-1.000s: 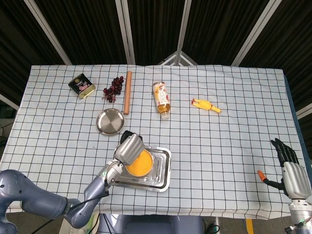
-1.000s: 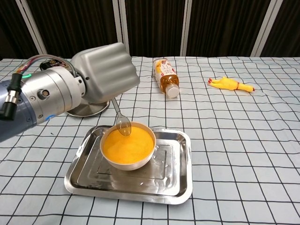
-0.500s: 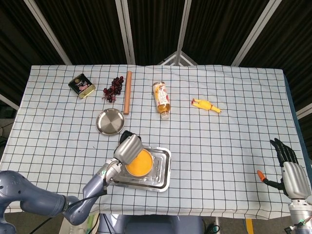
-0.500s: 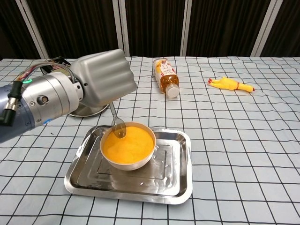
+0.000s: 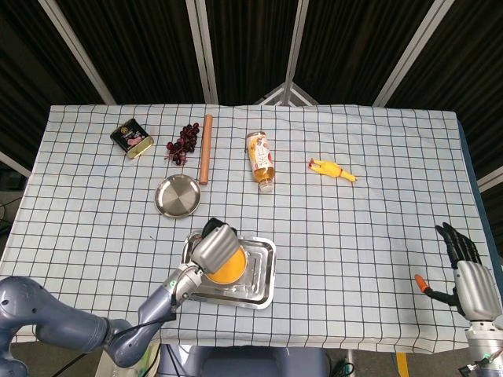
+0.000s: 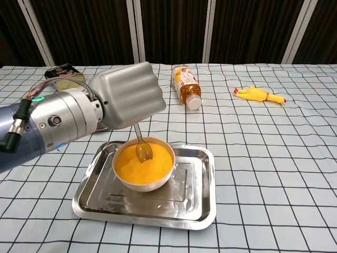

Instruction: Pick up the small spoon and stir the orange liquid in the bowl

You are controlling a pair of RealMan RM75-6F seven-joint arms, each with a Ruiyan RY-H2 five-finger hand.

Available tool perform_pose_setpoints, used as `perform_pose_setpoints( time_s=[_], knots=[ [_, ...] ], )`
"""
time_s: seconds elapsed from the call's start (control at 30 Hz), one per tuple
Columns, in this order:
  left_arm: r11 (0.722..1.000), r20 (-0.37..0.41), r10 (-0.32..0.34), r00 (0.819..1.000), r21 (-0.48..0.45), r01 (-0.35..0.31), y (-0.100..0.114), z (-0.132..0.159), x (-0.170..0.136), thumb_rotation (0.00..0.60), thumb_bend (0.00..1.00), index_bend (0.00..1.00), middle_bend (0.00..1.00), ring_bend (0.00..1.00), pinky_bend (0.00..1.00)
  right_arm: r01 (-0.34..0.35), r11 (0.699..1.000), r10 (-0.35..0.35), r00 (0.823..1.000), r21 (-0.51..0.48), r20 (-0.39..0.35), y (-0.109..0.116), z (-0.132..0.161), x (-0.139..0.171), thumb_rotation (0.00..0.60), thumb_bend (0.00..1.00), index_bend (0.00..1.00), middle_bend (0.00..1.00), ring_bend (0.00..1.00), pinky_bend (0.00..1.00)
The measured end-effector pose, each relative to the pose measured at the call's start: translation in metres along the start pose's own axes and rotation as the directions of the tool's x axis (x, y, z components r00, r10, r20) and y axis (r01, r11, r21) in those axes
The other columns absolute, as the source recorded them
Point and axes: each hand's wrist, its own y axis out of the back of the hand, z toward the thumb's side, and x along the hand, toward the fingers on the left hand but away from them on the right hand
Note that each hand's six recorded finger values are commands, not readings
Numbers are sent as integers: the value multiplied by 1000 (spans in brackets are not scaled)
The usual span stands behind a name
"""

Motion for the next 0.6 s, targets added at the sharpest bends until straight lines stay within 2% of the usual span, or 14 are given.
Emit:
perform_pose_setpoints(
  time_s=[0.37, 0.6],
  knots=[
    [999, -1, 33, 999, -5, -33, 8, -11, -9, 600, 596, 757, 1000, 979, 983, 4, 1000, -4, 1000, -2, 2, 1, 0, 0, 600, 322, 0, 0, 0, 0],
    [1000, -24, 23, 999, 20, -22, 1, -26, -10, 600, 597, 757, 1000, 979, 983, 3, 1000, -3, 1000, -1, 1, 0, 0, 0, 600, 322, 0, 0, 0, 0]
  ],
)
